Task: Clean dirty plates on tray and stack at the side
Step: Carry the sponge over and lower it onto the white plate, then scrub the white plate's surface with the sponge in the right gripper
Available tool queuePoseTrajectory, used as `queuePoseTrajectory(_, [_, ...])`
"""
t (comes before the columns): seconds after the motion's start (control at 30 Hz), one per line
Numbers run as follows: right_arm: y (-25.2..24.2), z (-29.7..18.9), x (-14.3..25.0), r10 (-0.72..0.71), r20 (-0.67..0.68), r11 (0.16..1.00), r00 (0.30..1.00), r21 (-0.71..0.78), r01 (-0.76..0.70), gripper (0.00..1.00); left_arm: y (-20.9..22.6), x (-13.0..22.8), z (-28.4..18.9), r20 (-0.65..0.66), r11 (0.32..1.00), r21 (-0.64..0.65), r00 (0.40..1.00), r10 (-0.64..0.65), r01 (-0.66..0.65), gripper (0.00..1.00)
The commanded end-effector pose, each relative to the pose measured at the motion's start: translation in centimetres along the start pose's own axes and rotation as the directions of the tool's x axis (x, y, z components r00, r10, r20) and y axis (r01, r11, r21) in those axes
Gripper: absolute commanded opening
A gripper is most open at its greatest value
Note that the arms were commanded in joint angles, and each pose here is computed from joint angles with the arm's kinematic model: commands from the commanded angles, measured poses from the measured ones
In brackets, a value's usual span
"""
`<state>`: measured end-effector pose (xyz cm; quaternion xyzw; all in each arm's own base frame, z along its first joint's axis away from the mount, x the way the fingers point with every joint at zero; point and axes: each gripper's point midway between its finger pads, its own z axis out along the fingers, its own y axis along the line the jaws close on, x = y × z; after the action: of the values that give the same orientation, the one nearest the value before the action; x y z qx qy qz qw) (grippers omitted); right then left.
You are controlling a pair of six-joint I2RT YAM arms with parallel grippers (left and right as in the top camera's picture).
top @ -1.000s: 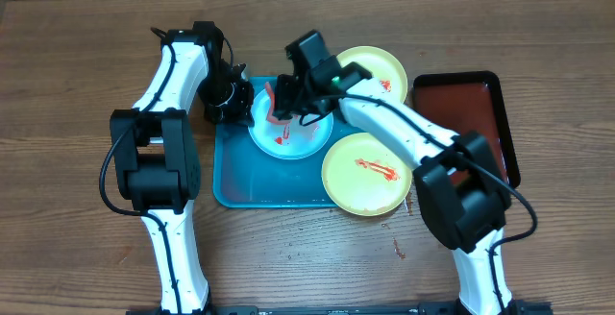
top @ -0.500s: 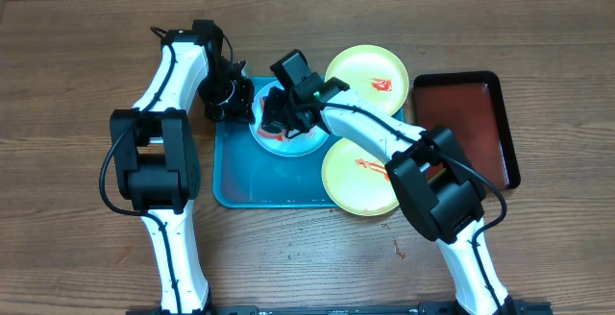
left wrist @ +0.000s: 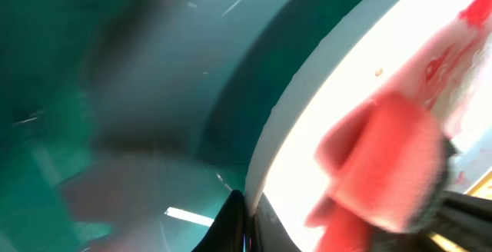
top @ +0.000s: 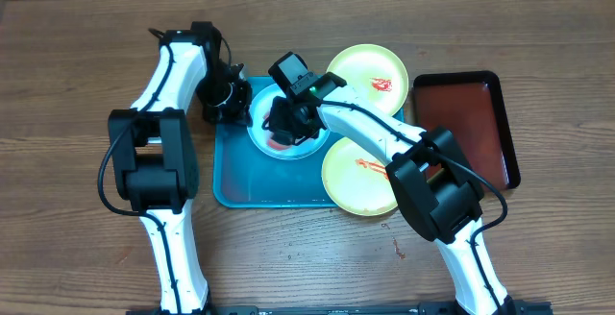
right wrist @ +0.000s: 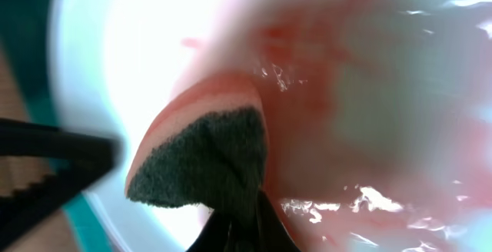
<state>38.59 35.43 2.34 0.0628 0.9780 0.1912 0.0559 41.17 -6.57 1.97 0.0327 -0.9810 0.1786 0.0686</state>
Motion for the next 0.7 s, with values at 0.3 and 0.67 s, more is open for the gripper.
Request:
queuePoseTrajectory(0.3, [0.3, -1.8, -4.1, -0.224, 0.148, 0.972, 0.963, 0.103, 0.21, 0.04, 3.8, 0.1, -2.9, 0.047, 0.994, -0.057, 0.995, -0.091, 0.094, 0.04])
queuePoseTrajectory(0.67, [5.9, -2.1, -3.7, -0.239, 0.147, 0.949, 0.96, -0.172, 0.263, 0.04, 0.7, 0.6, -2.0, 0.016, 0.999, -0.022, 0.999, -0.044, 0.045, 0.04])
